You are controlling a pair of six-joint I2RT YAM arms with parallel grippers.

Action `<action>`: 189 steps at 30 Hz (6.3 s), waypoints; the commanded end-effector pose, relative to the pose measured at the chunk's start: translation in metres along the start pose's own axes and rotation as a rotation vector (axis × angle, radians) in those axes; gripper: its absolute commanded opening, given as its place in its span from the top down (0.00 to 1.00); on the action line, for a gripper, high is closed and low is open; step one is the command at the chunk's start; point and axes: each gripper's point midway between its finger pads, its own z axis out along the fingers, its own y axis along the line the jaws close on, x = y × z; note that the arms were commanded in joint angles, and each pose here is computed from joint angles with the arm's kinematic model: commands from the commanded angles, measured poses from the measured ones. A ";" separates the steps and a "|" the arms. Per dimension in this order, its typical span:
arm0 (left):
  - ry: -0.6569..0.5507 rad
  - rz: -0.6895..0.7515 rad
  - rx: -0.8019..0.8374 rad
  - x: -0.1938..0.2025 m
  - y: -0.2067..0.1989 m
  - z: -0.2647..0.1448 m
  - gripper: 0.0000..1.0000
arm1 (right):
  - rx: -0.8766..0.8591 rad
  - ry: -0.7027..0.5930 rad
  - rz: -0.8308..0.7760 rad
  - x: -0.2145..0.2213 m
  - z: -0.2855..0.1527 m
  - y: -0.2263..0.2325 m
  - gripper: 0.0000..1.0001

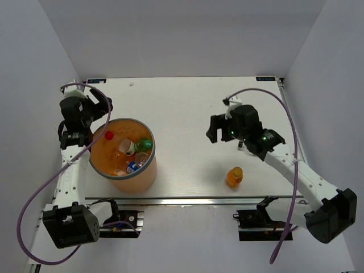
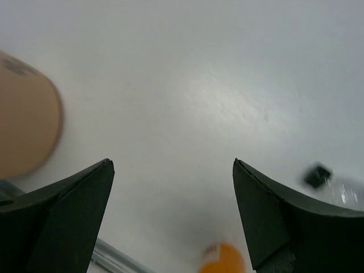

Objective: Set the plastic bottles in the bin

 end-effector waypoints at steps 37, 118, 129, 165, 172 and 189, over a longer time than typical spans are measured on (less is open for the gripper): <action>-0.055 0.167 0.008 0.002 -0.059 -0.026 0.02 | 0.070 0.262 0.052 0.089 -0.009 -0.019 0.73; -0.048 0.142 -0.196 0.010 -0.024 -0.011 0.02 | 0.807 -0.236 1.160 0.140 -0.024 -0.302 0.11; -0.041 0.139 -0.194 0.010 -0.025 -0.009 0.02 | 0.502 -0.194 1.043 0.111 0.027 -0.276 0.51; -0.215 0.018 -0.427 -0.026 0.014 -0.049 0.02 | -0.962 -0.260 -0.109 -0.140 0.027 0.340 0.11; -0.207 0.021 -0.427 -0.024 0.014 -0.046 0.02 | -0.811 -0.367 -0.008 -0.172 0.012 0.255 0.11; -0.173 0.040 -0.252 -0.015 -0.013 -0.030 0.02 | 0.389 -0.597 0.238 -0.060 -0.046 -0.093 0.11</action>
